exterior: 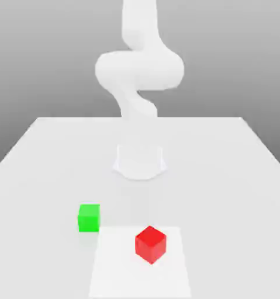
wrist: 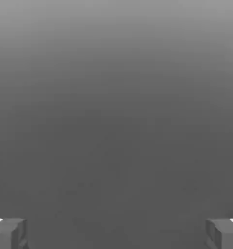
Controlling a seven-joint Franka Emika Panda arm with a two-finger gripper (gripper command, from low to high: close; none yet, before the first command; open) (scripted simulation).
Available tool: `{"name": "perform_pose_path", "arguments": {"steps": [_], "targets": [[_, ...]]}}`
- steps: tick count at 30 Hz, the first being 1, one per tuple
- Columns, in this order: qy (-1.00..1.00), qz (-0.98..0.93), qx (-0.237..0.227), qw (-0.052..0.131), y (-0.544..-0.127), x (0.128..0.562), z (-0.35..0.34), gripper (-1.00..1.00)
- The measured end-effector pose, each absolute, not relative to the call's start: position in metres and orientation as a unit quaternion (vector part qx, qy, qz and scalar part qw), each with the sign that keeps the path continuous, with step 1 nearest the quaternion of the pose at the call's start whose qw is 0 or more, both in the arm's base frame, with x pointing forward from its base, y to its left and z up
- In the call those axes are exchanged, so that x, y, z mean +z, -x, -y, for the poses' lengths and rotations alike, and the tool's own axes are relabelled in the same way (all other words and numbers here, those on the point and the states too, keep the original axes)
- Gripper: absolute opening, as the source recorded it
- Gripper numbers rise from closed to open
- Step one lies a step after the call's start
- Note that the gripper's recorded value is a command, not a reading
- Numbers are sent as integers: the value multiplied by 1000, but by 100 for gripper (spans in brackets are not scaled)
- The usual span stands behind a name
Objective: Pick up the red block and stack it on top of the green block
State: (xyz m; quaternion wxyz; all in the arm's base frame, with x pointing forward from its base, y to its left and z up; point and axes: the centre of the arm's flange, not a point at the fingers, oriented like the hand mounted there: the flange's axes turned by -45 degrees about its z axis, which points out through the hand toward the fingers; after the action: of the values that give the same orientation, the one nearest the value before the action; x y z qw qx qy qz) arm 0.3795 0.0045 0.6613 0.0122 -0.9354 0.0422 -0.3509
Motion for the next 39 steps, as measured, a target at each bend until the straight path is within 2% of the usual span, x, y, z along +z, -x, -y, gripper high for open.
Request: {"name": "perform_pose_path", "arguments": {"steps": [4, 9, 14, 20, 25, 26, 33, 39], "targets": [[954, -111, -277, 24, -425, 563, -11, 0], [962, -194, -189, 28, -446, 443, -15, 0], [956, -275, -101, 21, -435, 327, -19, 0], [934, -358, -8, 2, -392, 212, -25, 0], [931, -366, 0, 1, -388, 159, -25, 0], [931, -366, 0, 0, -387, 149, -25, -100], [931, -366, -1, 0, -387, 148, -25, -100], [931, -365, -1, 0, -387, 200, -26, -100]]}}
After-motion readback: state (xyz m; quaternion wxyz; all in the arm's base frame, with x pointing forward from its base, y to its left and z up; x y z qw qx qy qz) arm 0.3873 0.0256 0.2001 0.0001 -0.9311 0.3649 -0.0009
